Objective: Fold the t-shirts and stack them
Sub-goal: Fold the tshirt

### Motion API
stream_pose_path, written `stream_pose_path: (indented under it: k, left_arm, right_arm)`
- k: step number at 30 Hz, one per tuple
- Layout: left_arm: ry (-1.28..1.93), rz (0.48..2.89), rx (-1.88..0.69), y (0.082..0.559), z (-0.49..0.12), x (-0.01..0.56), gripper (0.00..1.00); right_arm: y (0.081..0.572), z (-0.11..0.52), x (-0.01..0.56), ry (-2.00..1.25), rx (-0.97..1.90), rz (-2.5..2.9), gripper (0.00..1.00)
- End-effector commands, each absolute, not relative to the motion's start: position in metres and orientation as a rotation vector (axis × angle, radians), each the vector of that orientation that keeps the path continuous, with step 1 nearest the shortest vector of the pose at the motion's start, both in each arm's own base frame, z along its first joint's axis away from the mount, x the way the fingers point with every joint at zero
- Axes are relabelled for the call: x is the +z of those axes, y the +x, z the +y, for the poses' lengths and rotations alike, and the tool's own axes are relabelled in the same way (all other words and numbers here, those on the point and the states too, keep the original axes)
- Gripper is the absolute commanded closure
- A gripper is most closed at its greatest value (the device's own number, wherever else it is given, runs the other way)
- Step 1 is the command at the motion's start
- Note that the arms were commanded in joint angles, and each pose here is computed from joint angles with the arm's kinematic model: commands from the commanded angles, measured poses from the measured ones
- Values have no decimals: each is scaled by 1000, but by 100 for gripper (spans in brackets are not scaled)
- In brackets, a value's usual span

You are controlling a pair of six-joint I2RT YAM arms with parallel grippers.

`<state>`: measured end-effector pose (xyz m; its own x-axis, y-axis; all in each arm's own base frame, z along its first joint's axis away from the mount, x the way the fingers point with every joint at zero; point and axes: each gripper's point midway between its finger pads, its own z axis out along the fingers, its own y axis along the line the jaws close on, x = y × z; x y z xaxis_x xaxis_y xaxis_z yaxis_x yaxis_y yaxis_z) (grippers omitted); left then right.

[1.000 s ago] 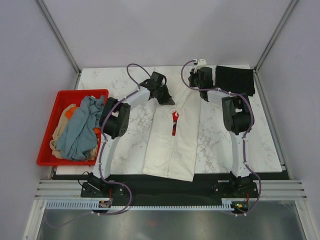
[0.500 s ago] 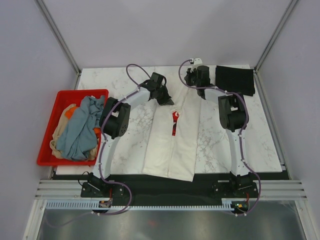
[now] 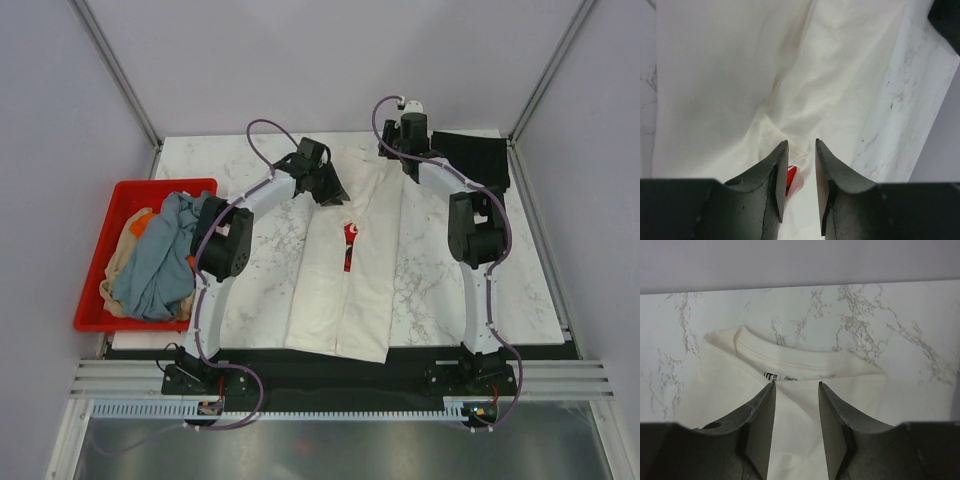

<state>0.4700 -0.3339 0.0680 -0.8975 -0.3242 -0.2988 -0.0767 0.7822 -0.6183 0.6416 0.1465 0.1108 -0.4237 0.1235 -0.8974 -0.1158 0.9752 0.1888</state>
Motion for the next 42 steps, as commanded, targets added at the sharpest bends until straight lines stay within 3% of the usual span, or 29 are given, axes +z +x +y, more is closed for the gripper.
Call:
stream_pose_path:
  k: [1, 11, 18, 30, 32, 35, 39, 42]
  left_arm:
    - [-164, 2483, -969, 473, -352, 119, 64]
    - [-63, 2536, -1031, 463, -381, 92, 65]
    - [-71, 2589, -1001, 460, -379, 62, 65]
    - [-103, 2642, -936, 456, -372, 31, 66]
    - [-104, 2648, -928, 455, -370, 29, 66]
    - [-111, 2659, -919, 452, -368, 26, 66]
    - [-115, 2668, -910, 450, -366, 23, 66]
    - [-117, 2675, -902, 447, -364, 21, 65]
  right_arm:
    - [628, 127, 142, 233, 303, 2008, 52]
    - [617, 151, 100, 421, 572, 2103, 49]
    - [607, 151, 80, 374, 621, 2118, 62]
    - [605, 146, 61, 286, 615, 2138, 63]
    - [609, 142, 56, 283, 607, 2141, 67]
    - [619, 137, 52, 269, 602, 2140, 84]
    - [621, 127, 42, 258, 525, 2167, 97]
    - [625, 117, 39, 248, 448, 2163, 100]
